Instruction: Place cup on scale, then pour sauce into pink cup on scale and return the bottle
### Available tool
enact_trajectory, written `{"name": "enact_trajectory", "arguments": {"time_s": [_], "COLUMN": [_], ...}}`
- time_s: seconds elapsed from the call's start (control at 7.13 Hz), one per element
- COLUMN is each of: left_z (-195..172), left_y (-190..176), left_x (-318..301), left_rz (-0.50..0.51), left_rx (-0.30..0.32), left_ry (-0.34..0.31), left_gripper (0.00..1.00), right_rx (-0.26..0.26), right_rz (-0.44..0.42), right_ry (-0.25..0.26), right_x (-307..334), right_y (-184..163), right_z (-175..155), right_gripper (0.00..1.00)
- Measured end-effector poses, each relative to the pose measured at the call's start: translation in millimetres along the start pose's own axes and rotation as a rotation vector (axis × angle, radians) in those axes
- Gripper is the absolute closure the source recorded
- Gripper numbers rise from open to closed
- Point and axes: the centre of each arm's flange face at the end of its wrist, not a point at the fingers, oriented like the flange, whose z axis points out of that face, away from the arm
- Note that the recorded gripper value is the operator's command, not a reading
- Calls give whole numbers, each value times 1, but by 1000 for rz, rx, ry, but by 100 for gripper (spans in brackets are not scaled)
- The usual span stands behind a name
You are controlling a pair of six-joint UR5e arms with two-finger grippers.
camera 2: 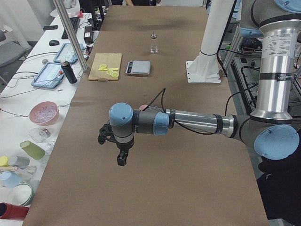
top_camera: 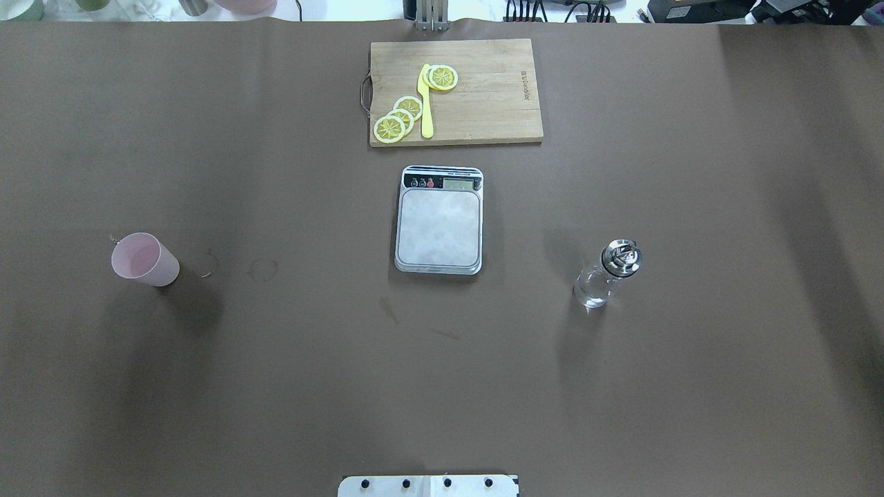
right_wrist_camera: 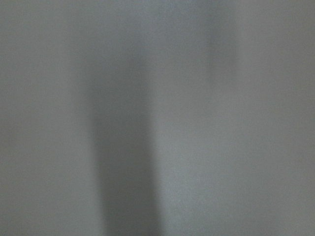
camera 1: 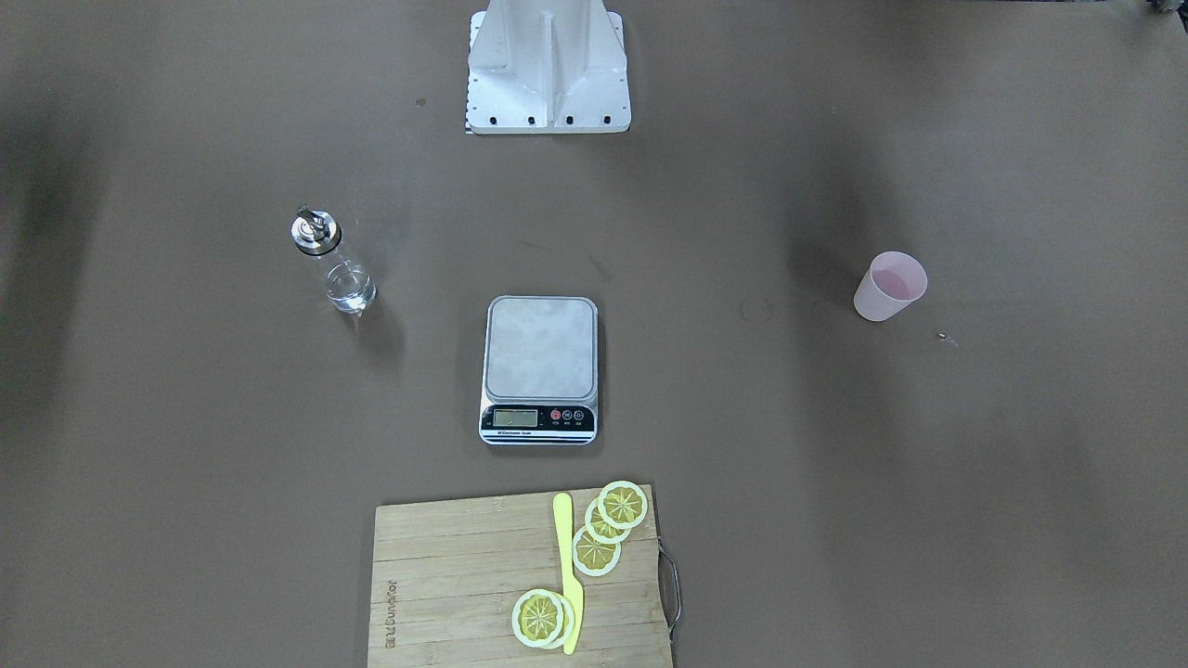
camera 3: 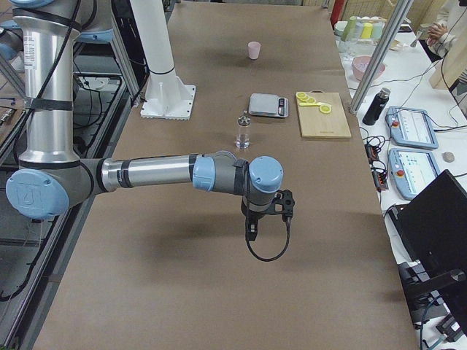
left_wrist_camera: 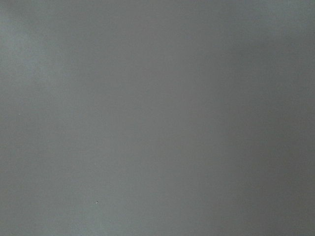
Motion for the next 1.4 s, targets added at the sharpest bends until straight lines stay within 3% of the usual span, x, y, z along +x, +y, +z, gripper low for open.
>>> {"name": "enact_trajectory", "arguments": {"time_s": [1.12,1.4], "left_z": [5,2], "left_y": [-2,-8], "left_x": [-3,0], "left_rz": [-27,-29], "left_rx": [-8,-1], "left_ry": [2,1], "left_gripper": [2,2], "right_rx": [10,-23], "right_rz": [-39,-44], "right_ry": [0,13], "right_x": [-16,-30], "right_y": [8,1], "right_z": [-7,3], "right_gripper": [0,0]}}
